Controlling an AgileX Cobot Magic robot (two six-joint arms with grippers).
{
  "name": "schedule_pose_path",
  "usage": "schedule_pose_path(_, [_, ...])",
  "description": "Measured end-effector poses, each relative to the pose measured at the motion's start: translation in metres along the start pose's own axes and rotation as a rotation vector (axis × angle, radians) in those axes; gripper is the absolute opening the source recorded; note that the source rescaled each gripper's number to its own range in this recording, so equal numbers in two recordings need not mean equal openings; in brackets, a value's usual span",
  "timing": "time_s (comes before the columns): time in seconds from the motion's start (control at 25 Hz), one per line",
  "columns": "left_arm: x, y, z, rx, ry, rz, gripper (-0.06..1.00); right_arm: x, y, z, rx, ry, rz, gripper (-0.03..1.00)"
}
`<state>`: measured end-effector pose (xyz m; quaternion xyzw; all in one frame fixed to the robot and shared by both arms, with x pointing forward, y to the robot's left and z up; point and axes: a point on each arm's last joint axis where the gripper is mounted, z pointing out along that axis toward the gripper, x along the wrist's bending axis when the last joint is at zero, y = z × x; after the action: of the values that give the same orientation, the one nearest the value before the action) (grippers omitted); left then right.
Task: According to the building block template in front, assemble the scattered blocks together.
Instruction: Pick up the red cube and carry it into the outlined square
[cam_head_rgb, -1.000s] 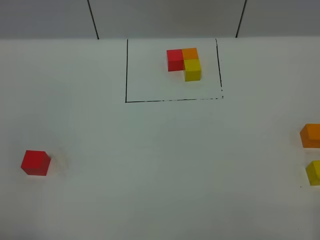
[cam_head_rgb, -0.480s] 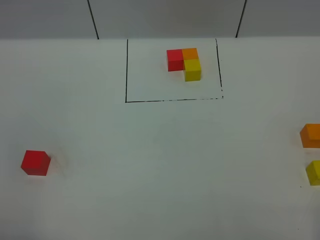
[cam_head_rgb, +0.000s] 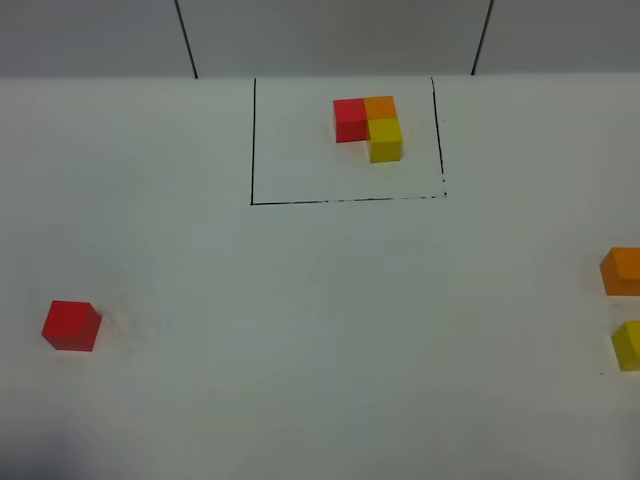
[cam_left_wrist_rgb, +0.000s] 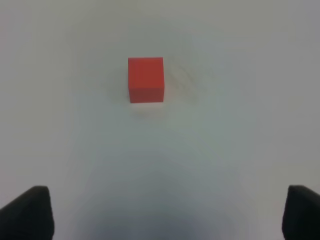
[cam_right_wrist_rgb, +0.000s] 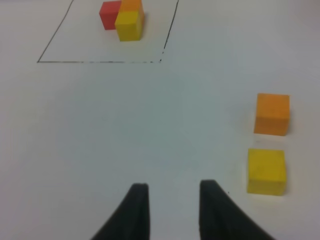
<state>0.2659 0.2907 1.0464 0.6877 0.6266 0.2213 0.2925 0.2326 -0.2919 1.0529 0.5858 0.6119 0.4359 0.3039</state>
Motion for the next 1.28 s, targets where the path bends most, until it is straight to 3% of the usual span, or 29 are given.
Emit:
schedule_pose_path(0.52, [0.007,0.08,0.05,0.323,-0.016,-0.047,0.94,0.0,0.0,0.0,0.0,0.0,0.0,0.0])
schedule_pose_path(0.76, [0.012,0.09,0.087,0.444,-0.016,-0.065,0.94,0.0,0.0,0.0,0.0,0.0,0.0,0.0])
schedule_pose_path(1.28, [0.015,0.097,0.14,0.518,-0.02,-0.086,0.92,0.0,0.0,0.0,0.0,0.0,0.0,0.0])
